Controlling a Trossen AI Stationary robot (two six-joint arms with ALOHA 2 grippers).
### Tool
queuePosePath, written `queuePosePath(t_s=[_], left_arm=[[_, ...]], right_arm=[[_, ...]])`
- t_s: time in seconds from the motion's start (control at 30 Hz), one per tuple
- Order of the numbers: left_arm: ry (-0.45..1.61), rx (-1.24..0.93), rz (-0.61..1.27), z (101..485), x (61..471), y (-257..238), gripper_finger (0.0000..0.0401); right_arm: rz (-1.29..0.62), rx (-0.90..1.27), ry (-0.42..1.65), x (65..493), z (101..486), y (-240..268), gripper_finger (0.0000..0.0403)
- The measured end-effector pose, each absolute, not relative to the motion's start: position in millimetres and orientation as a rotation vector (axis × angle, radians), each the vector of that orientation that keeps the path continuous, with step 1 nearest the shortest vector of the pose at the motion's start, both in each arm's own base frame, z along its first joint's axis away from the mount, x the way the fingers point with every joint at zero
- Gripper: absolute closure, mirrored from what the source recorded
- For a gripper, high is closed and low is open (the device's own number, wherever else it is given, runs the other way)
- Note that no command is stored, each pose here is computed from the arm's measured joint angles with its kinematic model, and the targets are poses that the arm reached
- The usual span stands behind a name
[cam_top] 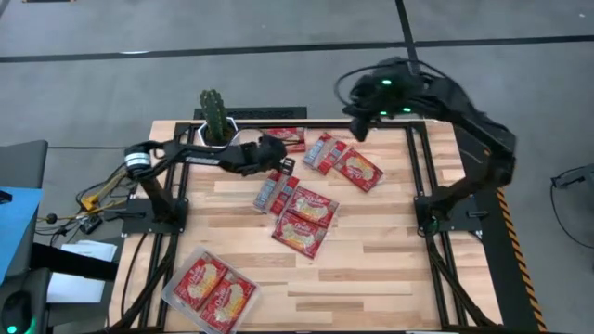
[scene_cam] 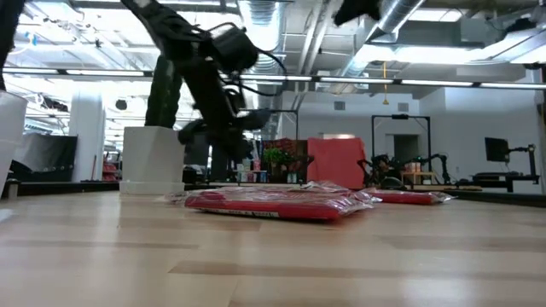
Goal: Sort popcorn bags into baskets
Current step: Adjust the red popcorn bags
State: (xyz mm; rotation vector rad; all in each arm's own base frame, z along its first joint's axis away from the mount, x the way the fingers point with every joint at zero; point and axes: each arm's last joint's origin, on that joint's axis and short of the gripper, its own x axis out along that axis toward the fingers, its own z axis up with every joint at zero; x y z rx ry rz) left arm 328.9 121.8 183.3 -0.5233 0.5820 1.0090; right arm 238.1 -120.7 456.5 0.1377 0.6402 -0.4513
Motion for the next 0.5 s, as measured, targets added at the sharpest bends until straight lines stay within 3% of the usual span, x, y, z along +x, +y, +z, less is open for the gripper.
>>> queuePosePath(t_s=[0.3,0.5], left_arm=[[0.674,-0.464,1.077,171,351,156,0.0401],[0.829,-0.653,1.013,142,346,164,0.0401]], right_arm=[[-0.556,0.154,0.605,192,478,-88,0.0392],[-0.536,0.154,0.649,187,476,-79,0.0392]])
